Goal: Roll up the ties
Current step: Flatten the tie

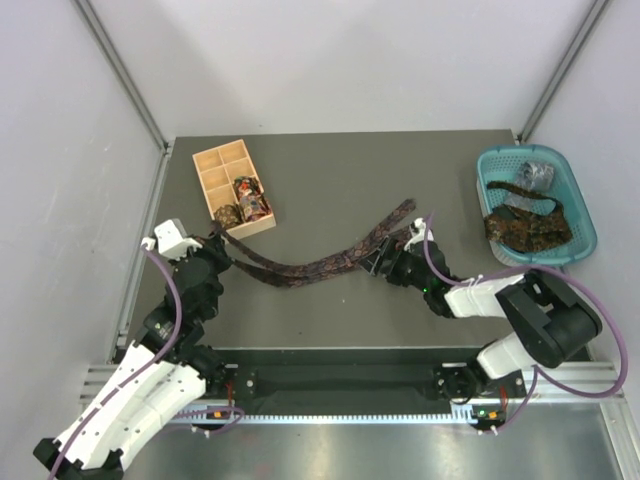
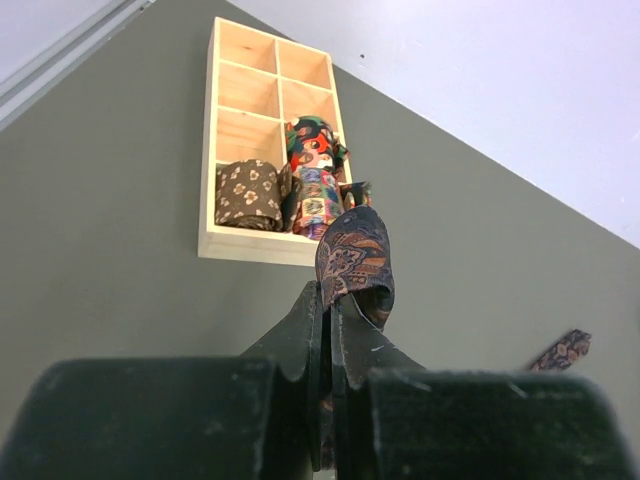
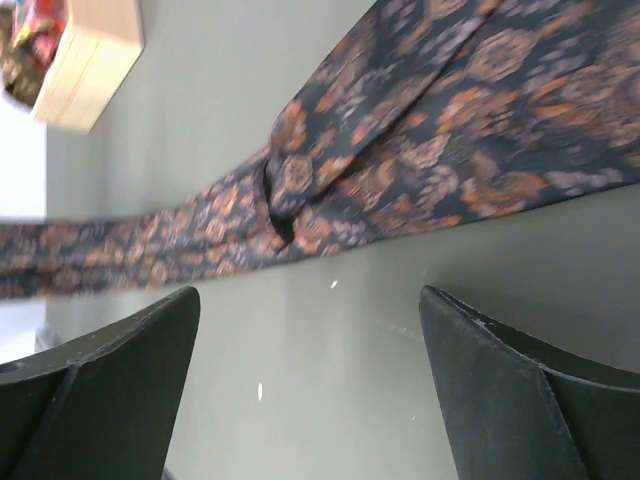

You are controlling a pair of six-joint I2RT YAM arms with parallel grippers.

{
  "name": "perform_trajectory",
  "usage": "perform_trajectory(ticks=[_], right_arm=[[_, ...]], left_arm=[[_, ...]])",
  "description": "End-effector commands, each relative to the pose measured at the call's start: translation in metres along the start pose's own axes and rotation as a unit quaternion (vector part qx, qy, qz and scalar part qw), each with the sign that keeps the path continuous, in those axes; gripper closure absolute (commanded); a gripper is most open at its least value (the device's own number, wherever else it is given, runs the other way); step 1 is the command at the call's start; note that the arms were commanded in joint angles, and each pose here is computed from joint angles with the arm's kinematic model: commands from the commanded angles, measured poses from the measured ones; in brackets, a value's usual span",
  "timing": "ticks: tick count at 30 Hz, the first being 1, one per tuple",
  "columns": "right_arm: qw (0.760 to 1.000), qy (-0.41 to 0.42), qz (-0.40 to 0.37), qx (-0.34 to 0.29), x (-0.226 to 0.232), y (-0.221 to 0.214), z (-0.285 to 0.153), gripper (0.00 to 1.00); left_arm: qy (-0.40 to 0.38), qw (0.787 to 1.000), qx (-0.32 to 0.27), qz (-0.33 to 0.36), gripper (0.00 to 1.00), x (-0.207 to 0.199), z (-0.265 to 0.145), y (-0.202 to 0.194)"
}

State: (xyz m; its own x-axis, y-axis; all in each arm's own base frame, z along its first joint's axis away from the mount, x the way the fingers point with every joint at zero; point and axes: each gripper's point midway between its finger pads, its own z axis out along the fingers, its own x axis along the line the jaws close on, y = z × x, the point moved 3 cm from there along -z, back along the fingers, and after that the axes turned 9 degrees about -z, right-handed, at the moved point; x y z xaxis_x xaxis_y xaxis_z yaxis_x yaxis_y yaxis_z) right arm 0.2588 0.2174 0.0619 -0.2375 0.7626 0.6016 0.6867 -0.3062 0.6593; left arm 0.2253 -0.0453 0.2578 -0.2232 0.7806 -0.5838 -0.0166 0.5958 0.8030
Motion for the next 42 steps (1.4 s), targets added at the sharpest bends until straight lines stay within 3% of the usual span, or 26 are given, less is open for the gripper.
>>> perform_trajectory(ticks=[1,4,5,6,8,11,17,19,20,21,22,24,26,31,32,33,35,36,42], right_arm=[[0.997,-0.068,0.019,-0.044,-0.007,0.014,0.006,0.08],[0.989,-0.144,0.034,-0.027,-0.022,0.015,0.013,0.14],[0.983,-0.173,0.032,-0.049,-0.019,0.033,0.019,0.16],[0.973,-0.227,0.024,-0.02,-0.033,0.022,0.012,0.21],[0.956,-0.289,0.026,-0.039,-0.038,0.034,0.007,0.25],[0.941,-0.335,0.016,-0.054,-0.042,0.047,0.0,0.34],[0.9,-0.432,-0.031,-0.05,-0.057,0.066,-0.016,0.37],[0.891,-0.451,-0.04,-0.037,-0.065,0.067,-0.014,0.39],[0.888,-0.456,-0.044,-0.035,-0.063,0.072,-0.012,0.39],[0.886,-0.461,-0.049,-0.028,-0.064,0.073,-0.01,0.39],[0.879,-0.474,-0.051,-0.017,-0.072,0.07,-0.007,0.4],[0.875,-0.481,-0.053,-0.001,-0.078,0.07,0.001,0.41],[0.875,-0.481,-0.055,0.005,-0.078,0.073,0.009,0.42],[0.869,-0.492,-0.042,0.029,-0.102,0.077,0.029,0.54],[0.87,-0.49,-0.038,0.037,-0.106,0.075,0.032,0.6],[0.866,-0.497,-0.04,0.042,-0.114,0.077,0.033,0.74],[0.865,-0.5,-0.041,0.036,-0.117,0.086,0.035,0.83],[0.862,-0.503,-0.042,0.038,-0.125,0.092,0.033,0.97],[0.873,-0.486,-0.019,0.035,-0.162,0.141,0.043,1.0]], left_arm=[[0.002,1.0,-0.014,-0.016,1.0,0.001,-0.007,0.013],[0.0,1.0,-0.014,-0.021,1.0,0.003,-0.009,0.012],[0.001,1.0,-0.012,-0.021,1.0,0.004,-0.009,0.01],[0.0,1.0,-0.009,-0.023,1.0,0.004,-0.009,0.009],[0.001,1.0,-0.002,-0.021,1.0,0.005,-0.008,0.004],[0.004,1.0,0.001,-0.018,1.0,0.008,-0.008,0.0],[0.017,1.0,-0.011,-0.023,0.99,0.015,-0.009,0.003],[0.032,0.999,-0.015,-0.028,0.86,0.021,-0.011,0.004],[0.041,0.999,-0.02,-0.029,0.72,0.023,-0.012,0.007],[0.054,0.998,-0.026,-0.028,0.49,0.029,-0.013,0.009],[0.06,0.997,-0.031,-0.036,0.4,0.03,-0.015,0.012],[0.08,0.995,-0.038,-0.035,0.32,0.037,-0.017,0.017],[0.088,0.994,-0.048,-0.042,0.31,0.037,-0.021,0.027],[0.108,0.992,-0.045,-0.039,0.3,0.035,-0.023,0.034],[0.109,0.992,-0.043,-0.039,0.3,0.034,-0.022,0.033],[0.109,0.992,-0.041,-0.039,0.3,0.034,-0.021,0.032],[0.105,0.993,-0.038,-0.038,0.3,0.034,-0.019,0.027],[0.103,0.993,-0.037,-0.037,0.3,0.034,-0.019,0.026],[0.08,0.996,-0.011,-0.03,0.3,0.031,-0.01,0.002]])
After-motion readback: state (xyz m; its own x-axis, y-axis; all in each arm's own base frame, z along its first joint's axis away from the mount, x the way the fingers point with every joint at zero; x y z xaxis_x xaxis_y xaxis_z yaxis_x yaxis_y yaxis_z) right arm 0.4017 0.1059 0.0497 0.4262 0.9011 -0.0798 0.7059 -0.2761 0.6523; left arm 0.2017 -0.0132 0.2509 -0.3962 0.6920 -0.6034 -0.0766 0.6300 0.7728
